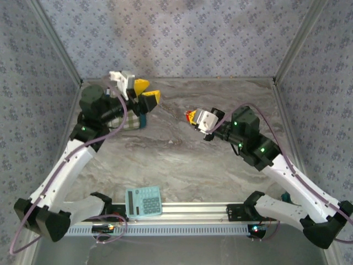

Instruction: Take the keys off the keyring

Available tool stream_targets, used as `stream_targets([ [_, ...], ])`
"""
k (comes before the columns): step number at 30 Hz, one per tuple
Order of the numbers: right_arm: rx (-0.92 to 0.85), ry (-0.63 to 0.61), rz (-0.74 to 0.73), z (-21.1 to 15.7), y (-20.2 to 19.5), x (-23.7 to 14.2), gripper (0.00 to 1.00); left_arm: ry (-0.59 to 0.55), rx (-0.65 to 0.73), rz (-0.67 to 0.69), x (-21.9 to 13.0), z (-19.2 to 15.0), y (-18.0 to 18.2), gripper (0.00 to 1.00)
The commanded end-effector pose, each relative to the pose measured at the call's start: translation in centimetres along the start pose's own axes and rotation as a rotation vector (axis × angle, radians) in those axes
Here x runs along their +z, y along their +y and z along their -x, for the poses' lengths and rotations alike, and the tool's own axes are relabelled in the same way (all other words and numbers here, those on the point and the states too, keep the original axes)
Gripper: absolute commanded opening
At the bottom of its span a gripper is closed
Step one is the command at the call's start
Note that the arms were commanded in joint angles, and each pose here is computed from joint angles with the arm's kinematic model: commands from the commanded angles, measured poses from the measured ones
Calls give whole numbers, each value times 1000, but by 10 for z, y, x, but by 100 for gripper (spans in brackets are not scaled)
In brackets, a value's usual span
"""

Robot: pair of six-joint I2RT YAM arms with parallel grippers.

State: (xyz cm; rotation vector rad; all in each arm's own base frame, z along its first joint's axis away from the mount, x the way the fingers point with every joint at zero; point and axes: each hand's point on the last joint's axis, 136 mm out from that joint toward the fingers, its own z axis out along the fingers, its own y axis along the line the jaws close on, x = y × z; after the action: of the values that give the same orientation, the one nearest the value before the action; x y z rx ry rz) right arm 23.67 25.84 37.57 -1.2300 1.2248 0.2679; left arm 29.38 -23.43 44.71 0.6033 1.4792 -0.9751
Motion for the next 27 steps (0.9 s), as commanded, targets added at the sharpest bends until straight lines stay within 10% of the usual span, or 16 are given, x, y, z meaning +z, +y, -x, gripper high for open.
stream_targets([
  [1, 69, -68, 144, 20, 14, -8, 0, 96, -89, -145, 8, -5, -20, 71],
  [8, 149, -83, 107, 24, -9, -5, 0, 126, -38, -184, 9, -21, -33, 64],
  [27, 250, -69, 156, 38, -15, 0, 0, 92, 414, -196, 4, -62, -78, 88],
])
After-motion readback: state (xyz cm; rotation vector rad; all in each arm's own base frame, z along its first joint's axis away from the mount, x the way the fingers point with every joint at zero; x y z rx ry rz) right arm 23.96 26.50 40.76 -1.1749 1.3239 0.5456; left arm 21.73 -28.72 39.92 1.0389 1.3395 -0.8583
